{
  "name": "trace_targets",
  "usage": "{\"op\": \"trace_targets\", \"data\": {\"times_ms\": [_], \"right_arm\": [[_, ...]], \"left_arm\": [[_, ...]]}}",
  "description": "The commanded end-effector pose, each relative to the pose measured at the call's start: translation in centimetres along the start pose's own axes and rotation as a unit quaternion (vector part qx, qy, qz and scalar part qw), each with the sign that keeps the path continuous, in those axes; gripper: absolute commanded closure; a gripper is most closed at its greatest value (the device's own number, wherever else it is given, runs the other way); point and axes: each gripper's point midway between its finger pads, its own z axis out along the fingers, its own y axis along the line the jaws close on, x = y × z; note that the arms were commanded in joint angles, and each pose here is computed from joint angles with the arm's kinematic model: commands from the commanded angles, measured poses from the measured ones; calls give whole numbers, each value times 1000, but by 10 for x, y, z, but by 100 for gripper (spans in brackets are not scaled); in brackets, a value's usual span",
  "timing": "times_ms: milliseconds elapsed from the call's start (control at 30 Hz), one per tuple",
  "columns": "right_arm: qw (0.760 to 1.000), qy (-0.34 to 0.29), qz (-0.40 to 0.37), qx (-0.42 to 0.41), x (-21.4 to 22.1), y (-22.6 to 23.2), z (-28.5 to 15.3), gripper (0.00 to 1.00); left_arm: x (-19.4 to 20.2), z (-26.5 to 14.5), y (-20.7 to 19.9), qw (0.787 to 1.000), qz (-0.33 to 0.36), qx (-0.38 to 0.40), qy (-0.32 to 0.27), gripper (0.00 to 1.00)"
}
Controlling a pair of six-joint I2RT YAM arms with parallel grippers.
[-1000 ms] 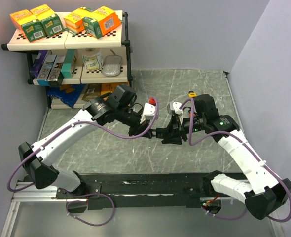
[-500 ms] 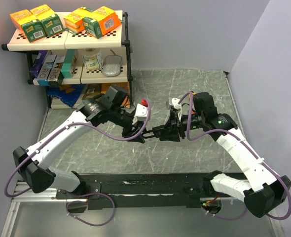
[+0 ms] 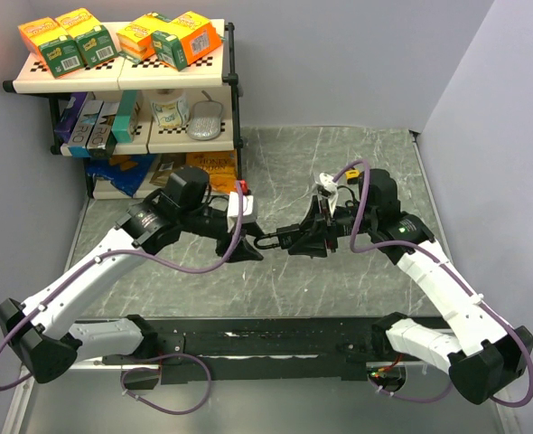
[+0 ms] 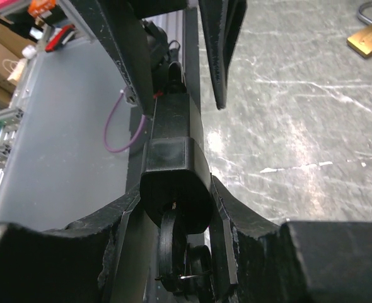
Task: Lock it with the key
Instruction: Lock the lock.
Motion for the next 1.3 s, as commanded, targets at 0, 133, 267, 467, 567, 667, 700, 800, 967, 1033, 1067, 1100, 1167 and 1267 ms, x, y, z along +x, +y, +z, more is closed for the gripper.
{"op": "trace_targets", "data": {"times_ms": [0, 133, 267, 467, 567, 667, 700, 800, 967, 1033, 1067, 1100, 1167, 1267], "right_arm": [[996, -43, -63, -34, -33, 22, -5, 100], [996, -47, -65, -35, -37, 25, -6, 100], [996, -53, -67, -32, -39, 27, -7, 100], [996, -54, -72, -26, -37, 27, -9, 100], [996, -52, -70, -24, -34, 27, -9, 100], [996, -50, -70, -22, -33, 26, -9, 100], [996, -49, -70, -21, -33, 26, -9, 100], [996, -47, -70, -20, -32, 25, -9, 100], [996, -47, -79, -21, -31, 27, -10, 100], [995, -47, -80, -21, -31, 28, -10, 100], [995, -48, -81, -21, -31, 28, -10, 100], [995, -48, -81, -21, -31, 28, -10, 100], [995, -48, -82, -22, -31, 30, -11, 100], [995, -49, -84, -21, -30, 31, -12, 100]], "left_arm": [[-31, 4, 1, 999, 3, 9, -52, 44], [-32, 7, 2, 998, -6, 19, -52, 58], [-31, 8, 3, 999, -11, 18, -48, 65], [-23, 7, 1, 999, -19, 19, -31, 62], [-26, 6, 0, 999, -16, 19, -34, 74], [-30, 7, 0, 999, -16, 24, -38, 75], [-31, 8, -2, 999, -14, 27, -38, 72], [-31, 12, -7, 999, -5, 31, -29, 67], [-30, 16, -8, 999, -6, 31, -26, 93], [-30, 16, -5, 999, -9, 26, -22, 99], [-28, 17, -5, 1000, -11, 23, -19, 99], [-28, 17, -4, 1000, -7, 22, -18, 99], [-26, 16, 1, 1000, -7, 9, -14, 84], [-24, 16, 3, 1000, -9, 1, -8, 69]]}}
